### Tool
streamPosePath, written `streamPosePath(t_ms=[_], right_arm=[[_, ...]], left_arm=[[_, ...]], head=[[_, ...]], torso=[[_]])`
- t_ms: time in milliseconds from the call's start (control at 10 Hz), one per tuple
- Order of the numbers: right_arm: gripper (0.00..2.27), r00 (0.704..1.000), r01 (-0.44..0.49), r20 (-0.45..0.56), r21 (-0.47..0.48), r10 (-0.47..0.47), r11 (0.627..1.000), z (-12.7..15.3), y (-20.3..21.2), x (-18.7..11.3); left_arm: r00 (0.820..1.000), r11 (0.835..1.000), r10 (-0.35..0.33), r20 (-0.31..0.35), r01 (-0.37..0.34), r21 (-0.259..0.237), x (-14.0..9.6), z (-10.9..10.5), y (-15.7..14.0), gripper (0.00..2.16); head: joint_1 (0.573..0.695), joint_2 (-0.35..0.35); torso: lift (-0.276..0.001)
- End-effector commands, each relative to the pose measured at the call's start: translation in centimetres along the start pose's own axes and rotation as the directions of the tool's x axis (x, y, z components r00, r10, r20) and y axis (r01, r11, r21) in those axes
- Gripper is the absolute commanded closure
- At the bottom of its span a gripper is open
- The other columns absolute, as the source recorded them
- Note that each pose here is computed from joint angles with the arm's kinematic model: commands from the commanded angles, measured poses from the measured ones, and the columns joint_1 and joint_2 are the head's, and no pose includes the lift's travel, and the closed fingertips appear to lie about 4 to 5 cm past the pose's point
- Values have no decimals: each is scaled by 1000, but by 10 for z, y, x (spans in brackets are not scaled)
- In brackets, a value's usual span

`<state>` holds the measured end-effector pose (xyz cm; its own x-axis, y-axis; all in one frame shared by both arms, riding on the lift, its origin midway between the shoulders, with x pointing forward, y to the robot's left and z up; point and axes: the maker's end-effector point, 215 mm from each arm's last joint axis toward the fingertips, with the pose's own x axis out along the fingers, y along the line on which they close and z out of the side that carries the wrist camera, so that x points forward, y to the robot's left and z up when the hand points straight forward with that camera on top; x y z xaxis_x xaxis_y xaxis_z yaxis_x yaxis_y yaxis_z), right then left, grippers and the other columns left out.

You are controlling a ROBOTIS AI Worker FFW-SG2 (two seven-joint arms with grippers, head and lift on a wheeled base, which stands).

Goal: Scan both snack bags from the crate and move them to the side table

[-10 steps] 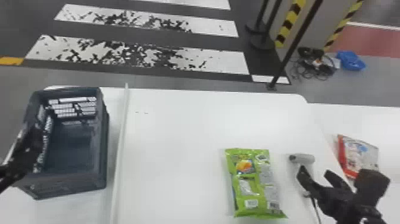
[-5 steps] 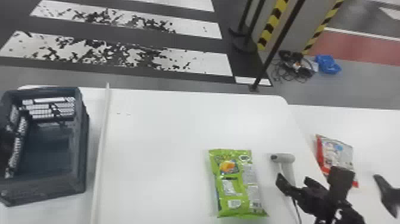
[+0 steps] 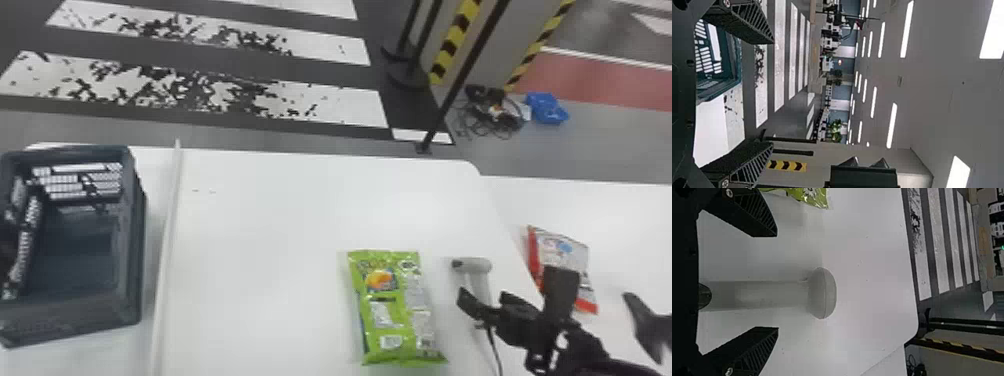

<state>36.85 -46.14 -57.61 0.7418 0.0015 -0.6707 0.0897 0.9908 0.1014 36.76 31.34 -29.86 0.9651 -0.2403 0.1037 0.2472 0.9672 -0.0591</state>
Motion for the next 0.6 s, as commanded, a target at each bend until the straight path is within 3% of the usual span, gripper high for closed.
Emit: streamPosePath(t_ms=[0, 200, 400, 500], right_arm=[[76, 999, -8, -36, 3, 8, 1000, -3, -2, 7], [80, 997, -16, -71, -21, 15, 1000, -1, -12, 16], [215, 993, -26, -115, -41, 21, 999, -2, -19, 22], [329, 983, -34, -181, -12, 31, 999, -16, -20, 26]], left_arm=[[1000, 1000, -2, 1, 2, 2, 0, 1, -1, 70], [1000, 1000, -7, -3, 7, 1, 2, 3, -3, 70], [1000, 1000, -6, -7, 6, 0, 1, 1, -3, 70], [1000, 1000, -9, -8, 9, 5, 1, 1, -4, 70]], head=[[695, -229], [695, -228], [695, -244], [695, -250]], torso=[[-29], [-29], [-29], [-29]])
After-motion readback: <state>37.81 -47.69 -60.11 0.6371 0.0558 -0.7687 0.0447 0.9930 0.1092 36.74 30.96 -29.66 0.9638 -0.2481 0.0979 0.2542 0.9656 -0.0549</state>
